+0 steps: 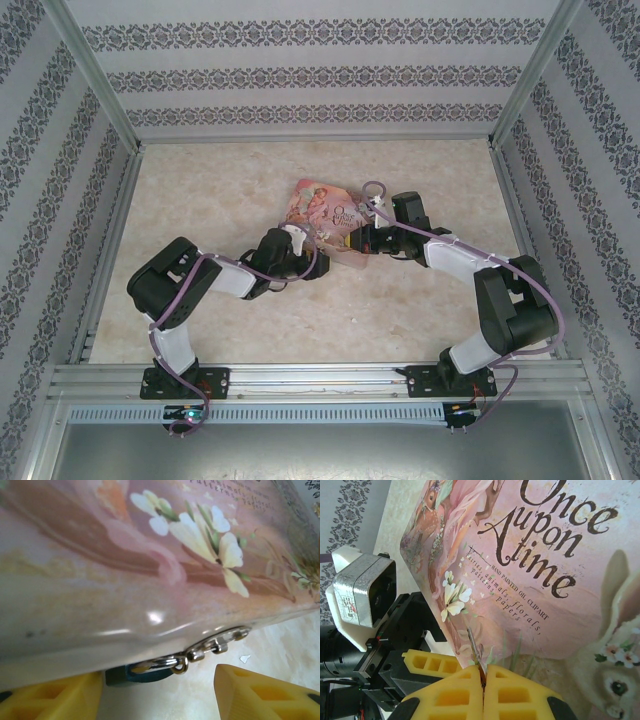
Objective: Unlock the padlock with the key
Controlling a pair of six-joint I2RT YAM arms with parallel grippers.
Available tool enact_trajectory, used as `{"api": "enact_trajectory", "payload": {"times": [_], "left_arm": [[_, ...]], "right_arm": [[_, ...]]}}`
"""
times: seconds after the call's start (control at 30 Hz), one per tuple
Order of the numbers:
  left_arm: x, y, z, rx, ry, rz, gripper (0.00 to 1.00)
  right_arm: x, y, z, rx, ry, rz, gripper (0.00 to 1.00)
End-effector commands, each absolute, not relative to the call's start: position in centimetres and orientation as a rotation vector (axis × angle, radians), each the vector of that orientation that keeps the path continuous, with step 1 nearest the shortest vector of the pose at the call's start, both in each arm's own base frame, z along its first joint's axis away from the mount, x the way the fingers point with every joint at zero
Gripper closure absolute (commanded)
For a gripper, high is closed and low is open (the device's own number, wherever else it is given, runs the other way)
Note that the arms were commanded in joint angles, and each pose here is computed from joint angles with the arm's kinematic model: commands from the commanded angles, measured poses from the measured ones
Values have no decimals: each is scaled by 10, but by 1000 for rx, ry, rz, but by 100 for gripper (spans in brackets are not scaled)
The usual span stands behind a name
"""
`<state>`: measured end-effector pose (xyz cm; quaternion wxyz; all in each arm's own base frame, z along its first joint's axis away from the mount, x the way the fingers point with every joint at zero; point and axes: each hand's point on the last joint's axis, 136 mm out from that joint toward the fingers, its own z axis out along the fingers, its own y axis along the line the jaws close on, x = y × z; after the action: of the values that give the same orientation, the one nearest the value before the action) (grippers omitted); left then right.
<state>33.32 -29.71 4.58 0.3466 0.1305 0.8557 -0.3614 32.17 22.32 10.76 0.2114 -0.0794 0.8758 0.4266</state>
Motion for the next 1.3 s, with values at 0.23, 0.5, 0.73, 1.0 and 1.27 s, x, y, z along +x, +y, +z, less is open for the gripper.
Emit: {"api": "enact_trajectory", "payload": {"times": [0.23,0.5,0.73,1.0,1.27], "left_arm": [[342,-314,58,370,2184,-900,43],[346,-319,59,371,2192,-872,48],[349,-320,58,345,2198,-845,55],[355,-324,60,332,2186,-840,62],[356,-325,64,326,2178,-834,70]], "right_arm": [[310,221,85,-213,2516,1133,100],[310,221,85,-214,2517,1134,100],[310,220,86,-214,2516,1134,100],[308,220,86,-212,2516,1135,100],[309,221,95,-213,2496,1144,100]]}}
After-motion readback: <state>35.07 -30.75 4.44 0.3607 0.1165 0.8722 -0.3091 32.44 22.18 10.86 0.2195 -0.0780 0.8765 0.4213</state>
